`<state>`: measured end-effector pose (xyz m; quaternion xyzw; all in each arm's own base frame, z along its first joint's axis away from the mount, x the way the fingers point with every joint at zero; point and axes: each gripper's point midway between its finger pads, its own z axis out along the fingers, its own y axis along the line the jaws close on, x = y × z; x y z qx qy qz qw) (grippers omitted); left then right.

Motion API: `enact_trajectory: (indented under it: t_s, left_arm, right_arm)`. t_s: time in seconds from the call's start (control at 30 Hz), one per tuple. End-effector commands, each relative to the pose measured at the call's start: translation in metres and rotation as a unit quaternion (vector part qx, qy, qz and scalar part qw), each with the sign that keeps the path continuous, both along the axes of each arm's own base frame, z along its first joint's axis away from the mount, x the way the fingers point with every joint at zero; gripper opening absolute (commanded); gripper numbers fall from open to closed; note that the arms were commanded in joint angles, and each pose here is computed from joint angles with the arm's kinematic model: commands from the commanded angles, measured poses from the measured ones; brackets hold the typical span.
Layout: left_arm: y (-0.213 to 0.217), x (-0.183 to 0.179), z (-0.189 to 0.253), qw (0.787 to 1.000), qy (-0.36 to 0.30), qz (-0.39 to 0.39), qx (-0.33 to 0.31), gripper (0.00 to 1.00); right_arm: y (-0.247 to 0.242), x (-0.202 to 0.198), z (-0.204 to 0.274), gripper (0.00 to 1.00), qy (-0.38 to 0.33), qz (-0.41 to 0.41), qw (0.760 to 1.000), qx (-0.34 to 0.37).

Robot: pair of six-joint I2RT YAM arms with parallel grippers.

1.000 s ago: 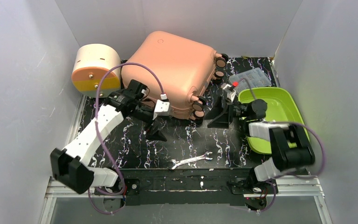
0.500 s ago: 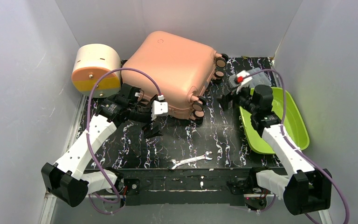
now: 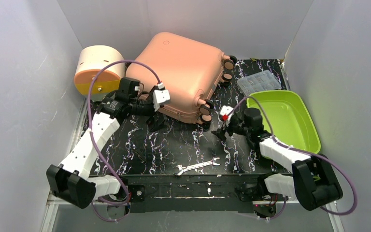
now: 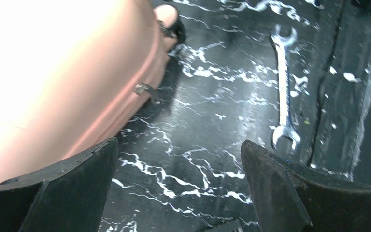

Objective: Open, take out, and arrange the luggage
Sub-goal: Rotate the luggage at the center of the board.

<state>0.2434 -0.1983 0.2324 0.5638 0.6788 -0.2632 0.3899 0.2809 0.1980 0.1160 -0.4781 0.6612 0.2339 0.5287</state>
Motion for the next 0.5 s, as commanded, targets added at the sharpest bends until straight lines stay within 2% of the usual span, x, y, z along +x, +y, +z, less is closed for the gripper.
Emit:
enact_trajectory:
  t_s: [0.0,0.17,0.37,0.47]
  left_arm:
    - [0.001,0.047,0.026,0.998,-0.006,0.067,-0.011,0.98]
    - [-0.004,0.089,0.032,0.995,0.004,0.101,-0.014,0.98]
    - [-0.017,0.101,0.037,0.995,0.019,0.093,-0.038,0.98]
    - [-0.022,0.107,0.045,0.995,0.015,0.085,-0.048,0.98]
  right_arm:
    - [0.042,0.007,0.035,0.92,-0.15,0.034,0.987,0.039]
    - [0.072,-0.002,0.031,0.91,-0.198,0.014,0.979,0.043]
    - [0.081,0.013,0.033,0.82,-0.231,-0.07,0.969,0.051]
    - [0.083,0.027,0.03,0.82,-0.236,-0.119,0.963,0.056]
